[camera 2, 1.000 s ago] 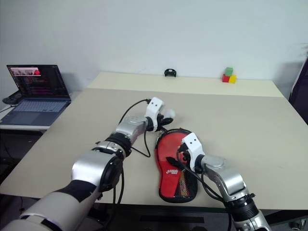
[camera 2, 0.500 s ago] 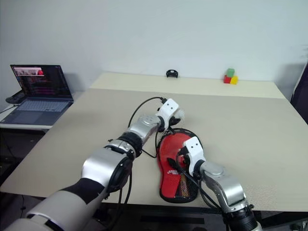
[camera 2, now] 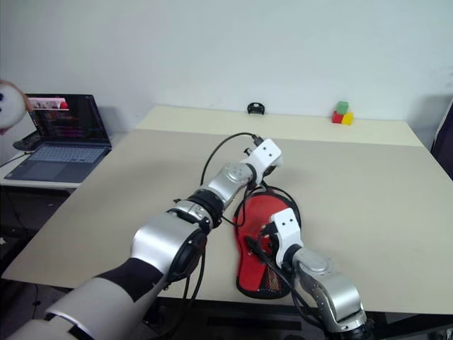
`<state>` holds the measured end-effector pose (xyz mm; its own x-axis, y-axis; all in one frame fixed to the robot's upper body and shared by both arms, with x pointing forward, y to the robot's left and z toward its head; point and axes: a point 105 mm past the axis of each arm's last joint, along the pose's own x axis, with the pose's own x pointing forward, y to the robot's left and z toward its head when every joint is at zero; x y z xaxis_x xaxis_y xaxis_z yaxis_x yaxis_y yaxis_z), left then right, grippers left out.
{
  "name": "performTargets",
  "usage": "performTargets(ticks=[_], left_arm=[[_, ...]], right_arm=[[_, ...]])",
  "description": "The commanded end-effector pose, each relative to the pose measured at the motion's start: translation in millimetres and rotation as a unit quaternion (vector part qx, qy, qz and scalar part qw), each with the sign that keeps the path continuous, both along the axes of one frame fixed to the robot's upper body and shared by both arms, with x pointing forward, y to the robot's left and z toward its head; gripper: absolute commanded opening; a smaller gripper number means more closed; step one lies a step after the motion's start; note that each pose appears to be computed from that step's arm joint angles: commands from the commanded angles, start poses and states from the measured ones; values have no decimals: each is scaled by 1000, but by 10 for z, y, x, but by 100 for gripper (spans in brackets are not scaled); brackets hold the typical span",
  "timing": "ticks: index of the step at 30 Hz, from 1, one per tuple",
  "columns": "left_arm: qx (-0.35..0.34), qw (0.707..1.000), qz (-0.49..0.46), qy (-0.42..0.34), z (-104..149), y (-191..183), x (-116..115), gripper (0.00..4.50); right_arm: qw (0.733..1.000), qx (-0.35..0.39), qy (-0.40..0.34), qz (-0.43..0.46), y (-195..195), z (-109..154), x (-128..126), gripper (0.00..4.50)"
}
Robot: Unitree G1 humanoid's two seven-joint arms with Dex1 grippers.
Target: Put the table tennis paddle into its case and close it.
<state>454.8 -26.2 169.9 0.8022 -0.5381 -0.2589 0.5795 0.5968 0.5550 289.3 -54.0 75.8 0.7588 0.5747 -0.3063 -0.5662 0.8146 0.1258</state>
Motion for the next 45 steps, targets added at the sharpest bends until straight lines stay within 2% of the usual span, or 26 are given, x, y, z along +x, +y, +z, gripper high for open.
performTargets(ticks=[1,5,11,16,23,27,33,36,41,45], left_arm=[[6,991,-60,-122,654,-418,-104,31],[61,988,-74,-117,431,-476,-146,31],[91,991,-93,-40,0,-405,-197,31],[97,991,-93,-9,-139,-293,-188,203],[97,991,-97,0,-153,-178,-159,447],[65,992,-106,5,-15,-163,-144,447],[-8,989,-147,-14,415,-45,-118,447],[-37,981,-189,-13,534,43,-164,447],[-122,955,-272,18,625,279,-309,447],[-162,935,-312,46,484,490,-461,447]], right_arm=[[985,-40,168,2,-41,-745,-380,450],[985,-36,171,-2,-30,-759,-416,450],[985,-33,169,-6,-18,-748,-406,450],[985,-31,167,-2,11,-740,-392,450],[986,-31,163,3,26,-721,-342,450],[987,-34,159,5,2,-705,-284,450],[989,-30,145,12,-38,-613,-177,450],[990,-16,137,19,-60,-526,-150,450],[991,25,120,47,-67,-298,-175,450],[989,68,113,73,-67,-95,-205,450]])
